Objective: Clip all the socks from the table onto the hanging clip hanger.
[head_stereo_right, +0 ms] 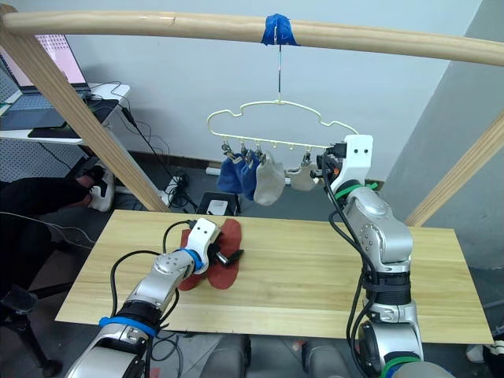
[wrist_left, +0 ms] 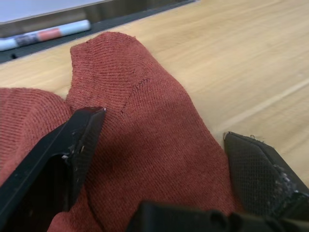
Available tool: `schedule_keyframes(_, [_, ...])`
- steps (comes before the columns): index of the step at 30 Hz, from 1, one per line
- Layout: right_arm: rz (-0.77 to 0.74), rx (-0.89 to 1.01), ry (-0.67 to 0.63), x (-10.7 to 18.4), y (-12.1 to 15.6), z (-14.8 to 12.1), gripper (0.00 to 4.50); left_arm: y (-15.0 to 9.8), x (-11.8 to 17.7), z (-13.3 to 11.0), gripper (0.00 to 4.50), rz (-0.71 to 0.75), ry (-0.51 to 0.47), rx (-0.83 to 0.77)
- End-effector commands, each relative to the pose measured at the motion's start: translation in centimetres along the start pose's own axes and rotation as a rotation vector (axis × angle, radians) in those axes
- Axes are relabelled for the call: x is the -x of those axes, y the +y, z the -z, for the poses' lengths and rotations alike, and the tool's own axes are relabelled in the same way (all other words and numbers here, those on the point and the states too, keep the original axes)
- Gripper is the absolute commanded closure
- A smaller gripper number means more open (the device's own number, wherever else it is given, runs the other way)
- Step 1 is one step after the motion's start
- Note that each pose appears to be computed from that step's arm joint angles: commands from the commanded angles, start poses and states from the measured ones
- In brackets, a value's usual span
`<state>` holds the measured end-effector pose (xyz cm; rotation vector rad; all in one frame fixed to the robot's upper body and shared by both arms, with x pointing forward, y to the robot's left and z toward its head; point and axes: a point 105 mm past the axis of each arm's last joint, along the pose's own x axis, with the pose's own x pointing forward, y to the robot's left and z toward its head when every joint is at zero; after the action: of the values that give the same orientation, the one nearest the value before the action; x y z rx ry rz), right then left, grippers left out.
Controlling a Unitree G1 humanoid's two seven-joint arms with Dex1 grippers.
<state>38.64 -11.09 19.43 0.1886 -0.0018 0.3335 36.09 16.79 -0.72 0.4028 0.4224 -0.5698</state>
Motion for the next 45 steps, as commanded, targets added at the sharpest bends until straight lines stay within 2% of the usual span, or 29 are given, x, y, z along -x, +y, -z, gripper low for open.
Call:
schedule_keyframes(1, [0.003,-0.004,-0.04,0.0,-0.1,-1.5,4.5,-1.3,-0.3,0.5,0.81,0.07,0.02,0.025])
schedule_keyframes(5, [-0.002,0.0,-0.029,-0.3,-0.2,-1.5,4.5,-1.5,-0.3,0.1,1.97,0.088,0.006,-0.016])
schedule_keyframes(8, [-0.011,-0.001,-0.016,-0.4,-0.1,-1.3,4.5,-1.5,-0.2,-0.9,2.61,0.089,-0.039,-0.037])
schedule_keyframes(13, [-0.018,0.001,-0.013,-0.4,0.1,-1.2,4.5,-2.5,0.4,-2.8,3.92,0.15,-0.139,-0.06])
schedule_keyframes(15, [-0.013,0.003,-0.013,-0.2,-0.3,-1.4,4.5,-3.1,0.9,-4.7,4.46,0.186,-0.227,-0.066])
schedule_keyframes(17, [-0.009,-0.001,-0.003,0.1,-0.6,-1.4,4.5,-3.6,1.6,-6.4,4.49,0.215,-0.301,-0.085])
schedule_keyframes(23, [-0.044,-0.055,0.048,0.9,0.0,-1.0,4.5,-4.3,3.8,-9.3,4.49,0.281,-0.436,-0.161])
schedule_keyframes(33, [-0.1,-0.279,0.15,2.6,0.6,-1.1,4.5,-6.3,7.8,-14.1,4.49,0.359,-0.703,-0.307])
schedule_keyframes(39, [-0.121,-0.413,0.195,2.8,1.0,-1.5,4.5,-6.6,8.5,-15.9,4.49,0.305,-0.817,-0.408])
schedule_keyframes(45, [-0.134,-0.507,0.233,2.8,1.1,-1.7,4.5,-6.7,8.3,-16.7,4.49,0.246,-0.86,-0.488])
